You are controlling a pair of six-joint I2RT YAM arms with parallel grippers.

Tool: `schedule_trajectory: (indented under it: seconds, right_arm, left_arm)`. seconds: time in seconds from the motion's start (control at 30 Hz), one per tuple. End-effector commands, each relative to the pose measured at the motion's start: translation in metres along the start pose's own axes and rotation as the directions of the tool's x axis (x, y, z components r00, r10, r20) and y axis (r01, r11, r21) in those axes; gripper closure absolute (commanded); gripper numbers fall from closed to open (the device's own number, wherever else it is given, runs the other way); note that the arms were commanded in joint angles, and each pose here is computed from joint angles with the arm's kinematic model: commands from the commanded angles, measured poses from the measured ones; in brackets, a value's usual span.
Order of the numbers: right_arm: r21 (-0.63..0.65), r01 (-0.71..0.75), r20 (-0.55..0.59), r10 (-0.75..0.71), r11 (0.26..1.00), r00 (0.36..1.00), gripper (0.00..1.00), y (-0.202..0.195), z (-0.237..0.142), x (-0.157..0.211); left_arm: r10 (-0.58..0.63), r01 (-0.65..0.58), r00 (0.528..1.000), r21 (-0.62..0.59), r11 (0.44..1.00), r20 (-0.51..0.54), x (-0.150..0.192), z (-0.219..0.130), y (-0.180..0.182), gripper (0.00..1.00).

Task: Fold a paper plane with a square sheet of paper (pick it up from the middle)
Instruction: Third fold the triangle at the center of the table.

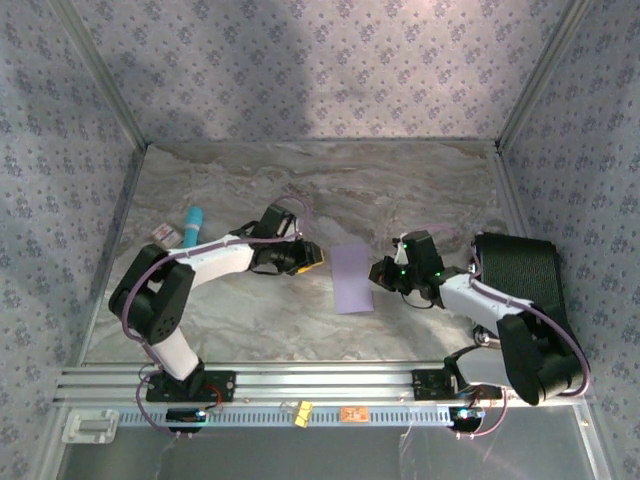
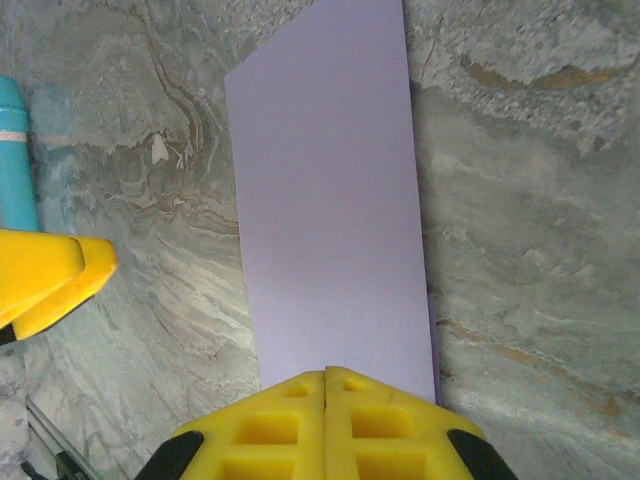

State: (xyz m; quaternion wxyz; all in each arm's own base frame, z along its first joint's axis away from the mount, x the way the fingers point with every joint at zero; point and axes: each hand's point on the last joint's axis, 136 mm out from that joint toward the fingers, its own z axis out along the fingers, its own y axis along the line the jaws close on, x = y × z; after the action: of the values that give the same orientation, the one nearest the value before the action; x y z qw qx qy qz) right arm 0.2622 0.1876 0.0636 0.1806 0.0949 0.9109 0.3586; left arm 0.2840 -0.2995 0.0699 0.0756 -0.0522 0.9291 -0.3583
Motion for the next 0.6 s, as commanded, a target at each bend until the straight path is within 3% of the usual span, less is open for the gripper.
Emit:
schedule_trajectory:
  seconds: [0.0,0.57]
  right_arm:
    - [-0.029,-0.020,-0.030,0.019,0.999,0.999,0.94,0.000,0.006,0.005]
    - [0.077,-0.066,-0.098,0.074,0.995,0.992,0.95,-0.042,0.029,0.024]
  left_arm:
    - [0.008,-0.006,1.000,0.047,0.999,-0.026,0.003,0.007,-0.017,0.60]
    - [-0.016,0.019,0.997,0.043,0.999,-0.073,0.010,0.018,-0.012,0.60]
